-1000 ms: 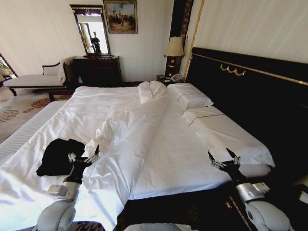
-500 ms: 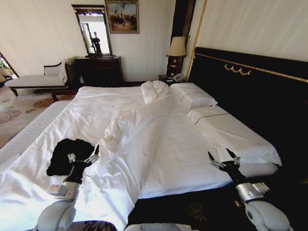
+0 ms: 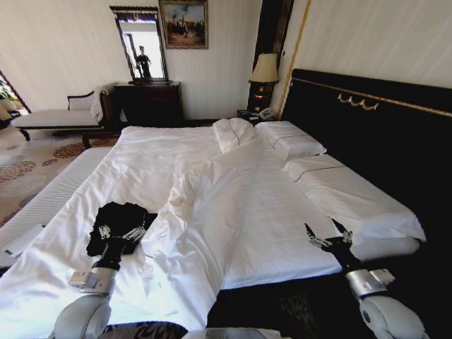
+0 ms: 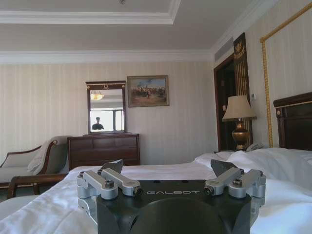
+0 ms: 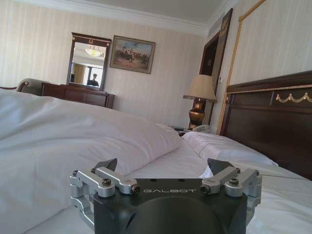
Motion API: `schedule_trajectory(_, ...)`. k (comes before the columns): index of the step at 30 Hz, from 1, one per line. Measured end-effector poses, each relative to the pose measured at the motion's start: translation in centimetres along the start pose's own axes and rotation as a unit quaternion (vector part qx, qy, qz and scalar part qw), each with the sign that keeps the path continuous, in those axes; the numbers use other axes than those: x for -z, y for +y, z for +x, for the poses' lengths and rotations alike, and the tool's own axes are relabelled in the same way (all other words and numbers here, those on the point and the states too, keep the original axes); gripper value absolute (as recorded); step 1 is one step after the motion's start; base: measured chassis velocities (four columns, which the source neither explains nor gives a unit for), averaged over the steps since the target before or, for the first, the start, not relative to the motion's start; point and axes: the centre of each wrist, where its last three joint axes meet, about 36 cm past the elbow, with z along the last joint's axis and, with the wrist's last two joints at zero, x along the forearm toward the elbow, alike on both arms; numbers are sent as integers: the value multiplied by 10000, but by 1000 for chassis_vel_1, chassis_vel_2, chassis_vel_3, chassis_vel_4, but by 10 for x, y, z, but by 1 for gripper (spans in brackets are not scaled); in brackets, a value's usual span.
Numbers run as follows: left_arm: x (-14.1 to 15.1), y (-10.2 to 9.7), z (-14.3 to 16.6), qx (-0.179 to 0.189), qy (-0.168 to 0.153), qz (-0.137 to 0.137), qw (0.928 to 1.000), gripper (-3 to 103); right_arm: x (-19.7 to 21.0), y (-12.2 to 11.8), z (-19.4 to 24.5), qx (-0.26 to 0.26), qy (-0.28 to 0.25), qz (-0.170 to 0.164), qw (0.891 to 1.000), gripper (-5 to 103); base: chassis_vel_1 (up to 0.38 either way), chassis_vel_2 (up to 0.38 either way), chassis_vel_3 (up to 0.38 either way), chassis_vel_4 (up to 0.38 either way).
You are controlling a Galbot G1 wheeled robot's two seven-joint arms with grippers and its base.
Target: Fold the clothes on the bed.
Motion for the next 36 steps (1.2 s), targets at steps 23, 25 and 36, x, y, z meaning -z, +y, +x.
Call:
schedule_trajectory(23,1,0,0,22,11,12,10000,100,-3,5,1,11,8,-69,10000,100,104,111,-108,-109)
schedule_trajectory(25,0,0,0,29,20,11,10000,100,-3,5,1,7,13,-73,10000,100,113,108,-112,-96)
schedule_trajectory(36,-3,0,-4,52,21,36,10000,100,-7,5,2,-9,45,-58,10000,100,102,102,-116,-94)
